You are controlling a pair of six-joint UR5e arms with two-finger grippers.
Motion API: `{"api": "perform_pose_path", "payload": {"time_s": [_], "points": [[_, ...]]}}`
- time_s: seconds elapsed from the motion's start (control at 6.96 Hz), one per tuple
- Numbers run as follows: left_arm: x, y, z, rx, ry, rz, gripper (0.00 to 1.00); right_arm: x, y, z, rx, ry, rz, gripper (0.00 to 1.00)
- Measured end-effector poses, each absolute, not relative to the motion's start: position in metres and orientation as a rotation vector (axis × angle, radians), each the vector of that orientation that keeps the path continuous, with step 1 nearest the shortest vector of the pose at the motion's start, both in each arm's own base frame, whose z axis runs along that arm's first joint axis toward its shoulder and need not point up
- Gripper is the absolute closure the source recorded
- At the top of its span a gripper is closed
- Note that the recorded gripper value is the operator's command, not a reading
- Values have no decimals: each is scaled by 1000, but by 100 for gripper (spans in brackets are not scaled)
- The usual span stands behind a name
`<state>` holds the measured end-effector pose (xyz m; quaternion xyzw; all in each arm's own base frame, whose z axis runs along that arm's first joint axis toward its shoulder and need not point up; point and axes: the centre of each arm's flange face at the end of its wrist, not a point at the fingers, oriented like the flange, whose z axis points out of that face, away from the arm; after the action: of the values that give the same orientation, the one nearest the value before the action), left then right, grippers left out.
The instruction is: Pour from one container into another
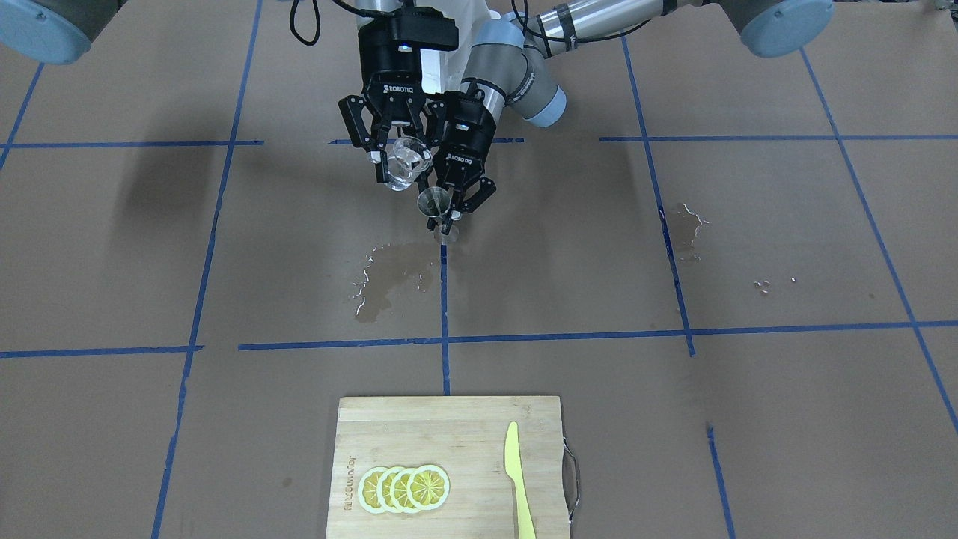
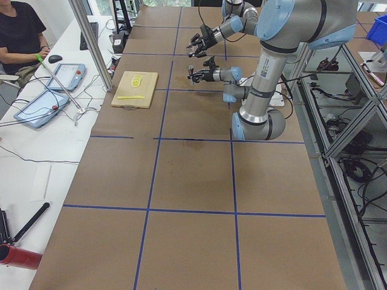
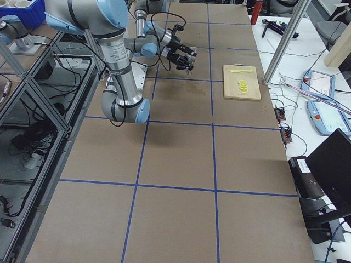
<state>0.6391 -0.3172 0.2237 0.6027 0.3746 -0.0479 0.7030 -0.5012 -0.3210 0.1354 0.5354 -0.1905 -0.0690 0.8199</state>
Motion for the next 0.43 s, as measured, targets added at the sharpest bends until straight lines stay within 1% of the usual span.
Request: {"api": "perform_pose_path", "payload": {"time_s": [0.43], "points": [[638, -318, 218, 1342, 847, -111, 100, -500, -321, 138, 1158, -331, -244, 82]]}}
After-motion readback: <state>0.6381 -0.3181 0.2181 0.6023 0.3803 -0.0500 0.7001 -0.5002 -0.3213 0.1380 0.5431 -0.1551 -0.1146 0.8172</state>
